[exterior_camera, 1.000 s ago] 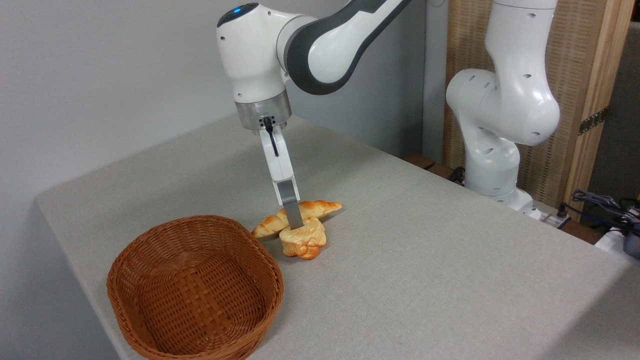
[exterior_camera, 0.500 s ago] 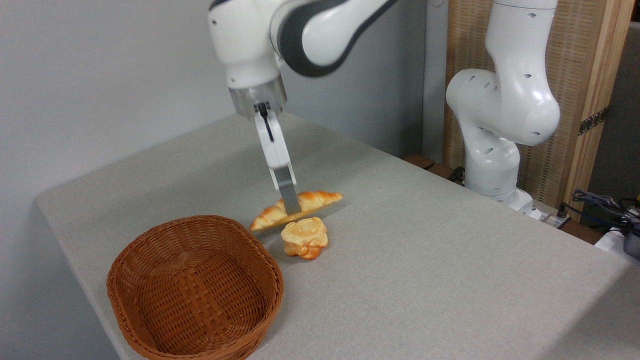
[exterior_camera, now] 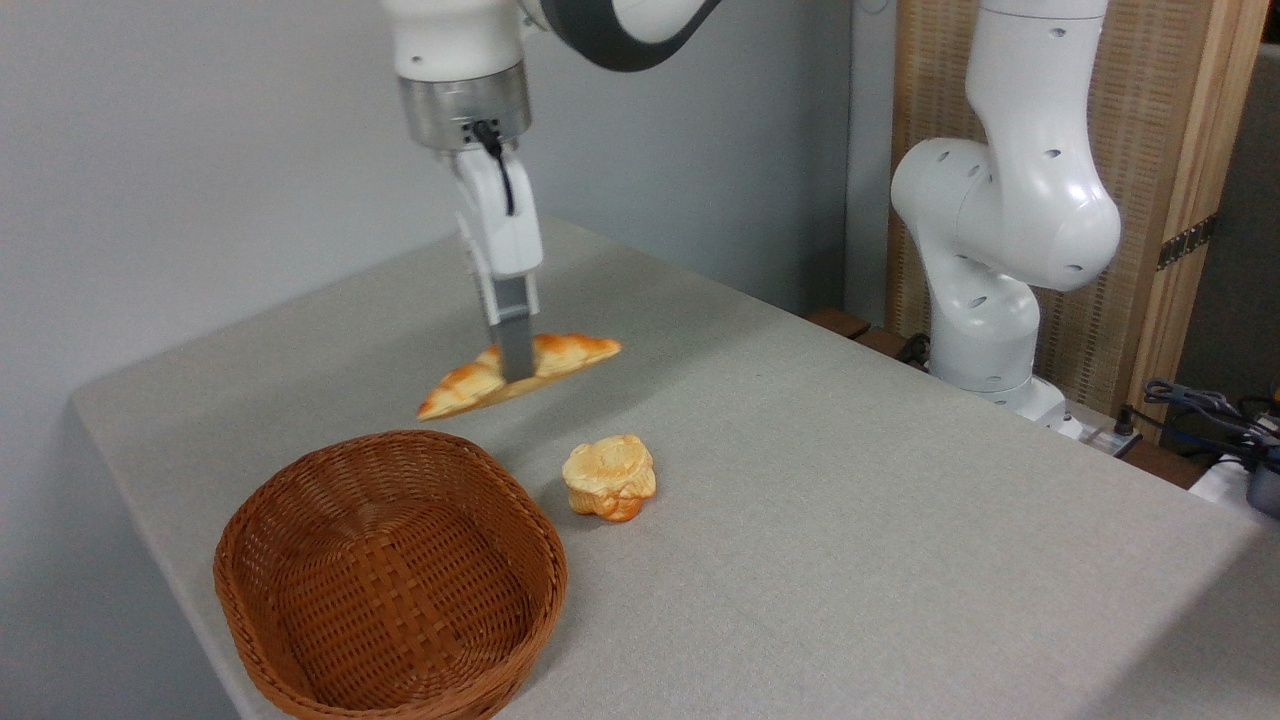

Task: Put bread into the basket
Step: 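Lift the braided roll and carry it over the wicker basket, then lower the roll into the basket and open the gripper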

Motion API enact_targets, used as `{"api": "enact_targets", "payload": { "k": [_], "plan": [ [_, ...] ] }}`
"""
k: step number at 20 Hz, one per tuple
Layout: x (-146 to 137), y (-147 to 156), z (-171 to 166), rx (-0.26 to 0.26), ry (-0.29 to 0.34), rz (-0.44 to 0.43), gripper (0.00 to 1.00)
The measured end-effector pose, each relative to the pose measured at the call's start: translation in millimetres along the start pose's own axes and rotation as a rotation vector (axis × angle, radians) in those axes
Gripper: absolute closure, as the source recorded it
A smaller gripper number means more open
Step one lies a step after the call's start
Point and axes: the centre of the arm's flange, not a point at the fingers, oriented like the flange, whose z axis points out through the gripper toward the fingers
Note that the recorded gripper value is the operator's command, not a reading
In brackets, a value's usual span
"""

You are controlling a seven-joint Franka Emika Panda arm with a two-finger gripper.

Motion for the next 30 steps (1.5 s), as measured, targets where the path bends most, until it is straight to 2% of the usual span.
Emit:
{"api": "enact_targets", "payload": {
  "k": [2,4,5,8,11,16,25,28,30],
  "plan": [
    [8.4,-26.3,3.9,0.007,0.033,-0.048,0.67],
    [19.6,-49.5,14.2,0.021,0.07,-0.1,0.67],
    [24.3,-61.1,20.3,0.028,0.083,-0.126,0.61],
    [39.3,-85.4,35.3,0.033,0.093,-0.166,0.14],
    [49.6,-96.4,47.9,0.041,0.099,-0.17,0.0],
    [51.8,-100.5,58.0,0.035,0.096,-0.201,0.0],
    [61.5,-94.1,57.1,0.032,0.102,-0.191,0.0],
    [63.3,-95.1,46.4,0.043,0.113,-0.195,0.0],
    [51.0,-98.1,29.0,0.039,0.1,-0.21,0.0]
  ]
}}
